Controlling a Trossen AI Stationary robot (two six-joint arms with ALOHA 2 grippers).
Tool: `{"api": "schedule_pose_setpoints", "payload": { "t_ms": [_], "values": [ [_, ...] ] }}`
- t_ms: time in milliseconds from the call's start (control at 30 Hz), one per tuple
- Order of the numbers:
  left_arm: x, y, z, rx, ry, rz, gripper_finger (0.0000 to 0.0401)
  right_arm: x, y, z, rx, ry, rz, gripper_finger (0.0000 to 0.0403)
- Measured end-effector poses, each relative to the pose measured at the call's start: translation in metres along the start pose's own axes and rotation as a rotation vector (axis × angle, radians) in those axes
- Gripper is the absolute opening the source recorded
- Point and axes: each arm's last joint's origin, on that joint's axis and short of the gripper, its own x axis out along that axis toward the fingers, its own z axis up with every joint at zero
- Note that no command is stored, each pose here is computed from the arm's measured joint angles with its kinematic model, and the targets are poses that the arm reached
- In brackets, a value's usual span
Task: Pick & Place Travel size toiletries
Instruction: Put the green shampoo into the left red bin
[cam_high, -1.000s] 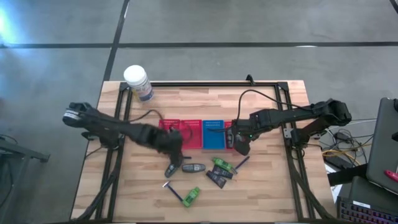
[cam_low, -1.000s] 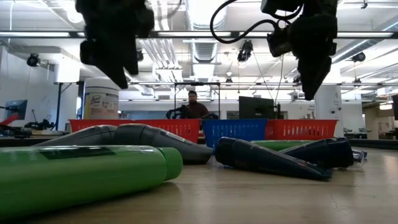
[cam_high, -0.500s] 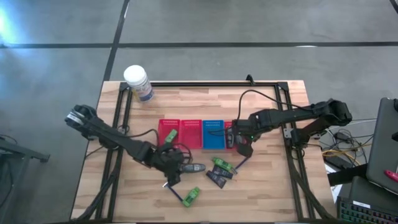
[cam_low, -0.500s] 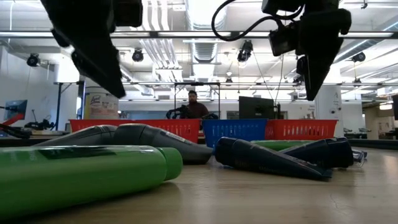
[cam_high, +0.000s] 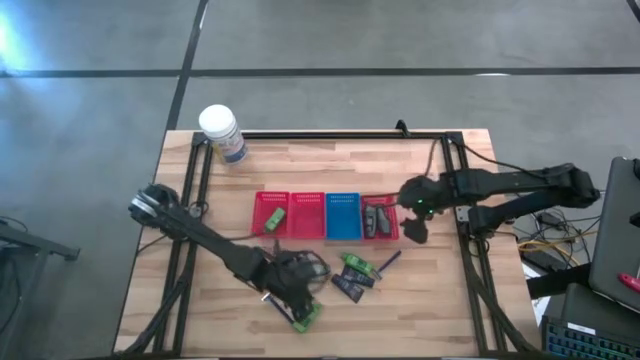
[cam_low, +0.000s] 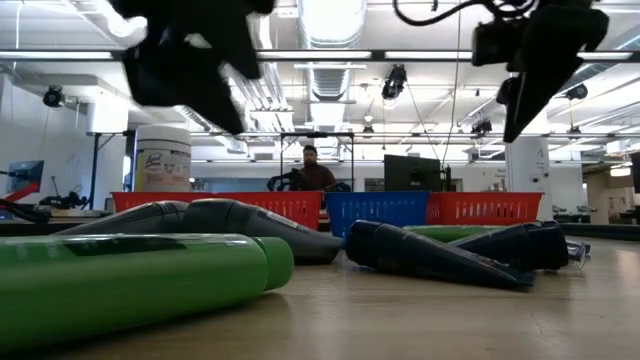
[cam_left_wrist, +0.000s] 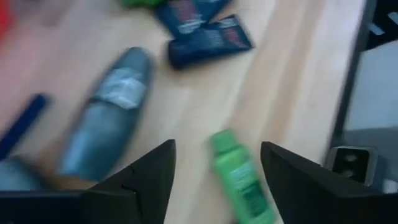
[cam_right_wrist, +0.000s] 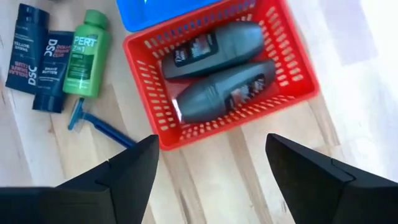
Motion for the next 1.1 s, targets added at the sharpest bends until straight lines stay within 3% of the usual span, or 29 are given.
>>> {"api": "schedule_pose_setpoints", "payload": {
  "t_ms": [133, 267, 433, 600, 800, 867, 1033, 1100],
  "values": [
    [0.012, -0.039, -0.006, 0.073, 0.078, 0.012, 0.023, -0.002, -0.01, -0.016, 0.022, -0.031, 0.001, 0.0286],
    [0.027, -0.061, -0.018, 0.094, 0.172, 0.126, 0.023, 0.0, -0.013, -0.028, 0.022, -0.032, 0.004, 0.0297],
    [0.043, -0.066, -0.021, -0.08, 0.193, 0.218, 0.0234, 0.005, -0.014, -0.032, -0.002, -0.026, 0.001, 0.0319],
    [0.051, -0.07, -0.021, -0.106, 0.175, 0.186, 0.0266, 0.009, -0.014, -0.03, -0.039, -0.02, -0.001, 0.0341],
    [0.053, -0.062, -0.026, -0.145, 0.205, 0.276, 0.0308, 0.011, -0.013, -0.028, -0.061, -0.014, -0.002, 0.036],
    [0.058, -0.06, -0.027, -0.155, 0.21, 0.292, 0.0314, 0.01, -0.013, -0.028, -0.061, -0.015, -0.002, 0.0361],
    [0.075, -0.067, -0.03, -0.183, 0.232, 0.194, 0.0316, 0.011, -0.013, -0.028, -0.061, -0.013, -0.003, 0.0353],
    [0.082, -0.064, -0.035, -0.195, 0.257, 0.218, 0.0314, 0.011, -0.013, -0.028, -0.061, -0.013, -0.003, 0.0348]
  ]
}}
